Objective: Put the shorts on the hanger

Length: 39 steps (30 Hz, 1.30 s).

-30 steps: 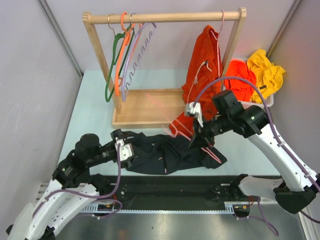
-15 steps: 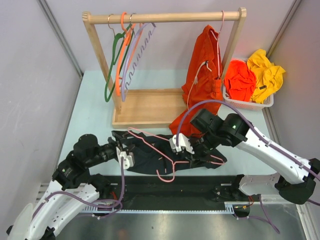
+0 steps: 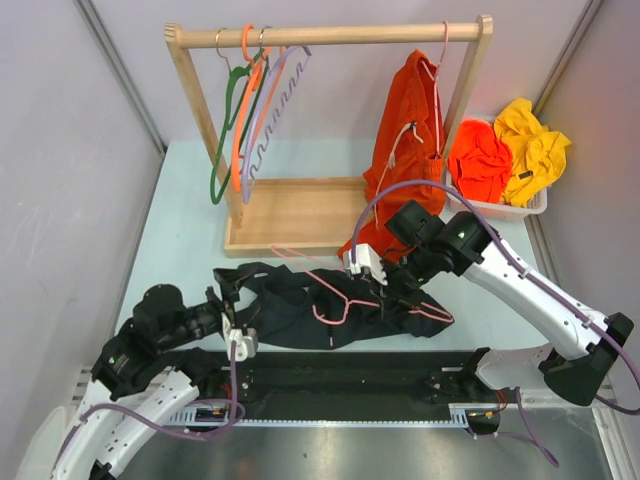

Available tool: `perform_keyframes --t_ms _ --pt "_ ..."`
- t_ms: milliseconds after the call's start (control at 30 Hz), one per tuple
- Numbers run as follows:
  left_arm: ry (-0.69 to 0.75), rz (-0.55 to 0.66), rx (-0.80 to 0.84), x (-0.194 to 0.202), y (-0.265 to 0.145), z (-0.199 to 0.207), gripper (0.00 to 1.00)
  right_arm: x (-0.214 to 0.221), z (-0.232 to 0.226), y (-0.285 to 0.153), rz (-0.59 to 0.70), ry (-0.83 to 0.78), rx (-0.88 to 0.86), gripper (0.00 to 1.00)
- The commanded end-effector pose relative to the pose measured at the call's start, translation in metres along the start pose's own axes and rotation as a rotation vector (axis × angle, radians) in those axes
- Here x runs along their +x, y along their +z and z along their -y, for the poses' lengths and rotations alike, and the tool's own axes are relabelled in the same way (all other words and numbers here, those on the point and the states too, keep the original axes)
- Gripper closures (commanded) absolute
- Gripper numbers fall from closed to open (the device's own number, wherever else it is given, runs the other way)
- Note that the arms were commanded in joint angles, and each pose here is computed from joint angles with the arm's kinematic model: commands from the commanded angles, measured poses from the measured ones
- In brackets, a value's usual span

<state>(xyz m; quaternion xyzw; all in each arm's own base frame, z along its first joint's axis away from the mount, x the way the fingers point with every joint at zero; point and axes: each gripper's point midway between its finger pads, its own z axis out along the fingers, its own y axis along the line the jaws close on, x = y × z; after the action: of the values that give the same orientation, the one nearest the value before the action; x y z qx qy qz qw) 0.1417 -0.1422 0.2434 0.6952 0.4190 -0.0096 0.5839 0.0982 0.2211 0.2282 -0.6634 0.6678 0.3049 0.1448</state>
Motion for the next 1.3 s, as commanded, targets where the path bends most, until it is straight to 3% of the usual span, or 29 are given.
perform_keyframes --t_ms 0,167,300,400,433,500,533,600,633,767,933,1033,1267 --pt "0.023 0.029 -0.011 -0.009 -0.009 -0.002 0.14 -0.014 -0.013 -0.004 0.047 -0.017 -0.046 1.00" --pt "0.001 0.043 0.030 -0.009 0.019 -0.016 0.14 -0.016 -0.023 0.006 0.001 -0.130 -0.061 1.00" --pt "0.021 0.061 0.116 -0.006 0.034 -0.005 0.21 -0.023 -0.025 0.010 -0.013 -0.174 -0.069 1.00" --pt "0.035 0.056 0.155 0.001 0.042 0.006 0.40 -0.034 -0.021 0.007 0.002 -0.188 -0.049 1.00" --pt "0.030 0.055 0.174 0.002 0.043 0.010 0.61 -0.036 -0.018 0.007 0.004 -0.190 -0.032 1.00" --pt "0.000 0.059 0.213 0.002 0.043 0.017 0.89 -0.039 -0.009 0.005 0.008 -0.158 0.009 1.00" --pt "-0.020 0.062 0.204 -0.001 0.043 0.014 0.99 -0.044 -0.004 0.005 0.025 -0.151 0.028 0.92" --pt "-0.107 0.052 0.195 -0.001 0.044 0.013 1.00 -0.049 0.002 -0.001 0.050 -0.120 0.054 0.80" --pt "-0.124 0.046 0.191 -0.001 0.044 0.012 1.00 -0.053 0.008 -0.005 0.073 -0.110 0.077 0.62" --pt "-0.249 0.012 0.230 0.000 0.043 0.017 1.00 -0.064 0.029 -0.023 0.146 -0.064 0.187 0.19" --pt "-0.401 0.012 0.322 -0.008 0.045 0.027 1.00 -0.092 0.044 -0.059 0.331 -0.126 0.343 0.11" --pt "-0.492 0.002 0.326 -0.009 0.050 0.024 1.00 -0.112 0.029 -0.071 0.445 -0.216 0.344 0.10" --pt "-0.609 -0.030 0.341 -0.004 0.056 0.025 1.00 -0.123 0.030 -0.054 0.443 -0.227 0.304 0.14"
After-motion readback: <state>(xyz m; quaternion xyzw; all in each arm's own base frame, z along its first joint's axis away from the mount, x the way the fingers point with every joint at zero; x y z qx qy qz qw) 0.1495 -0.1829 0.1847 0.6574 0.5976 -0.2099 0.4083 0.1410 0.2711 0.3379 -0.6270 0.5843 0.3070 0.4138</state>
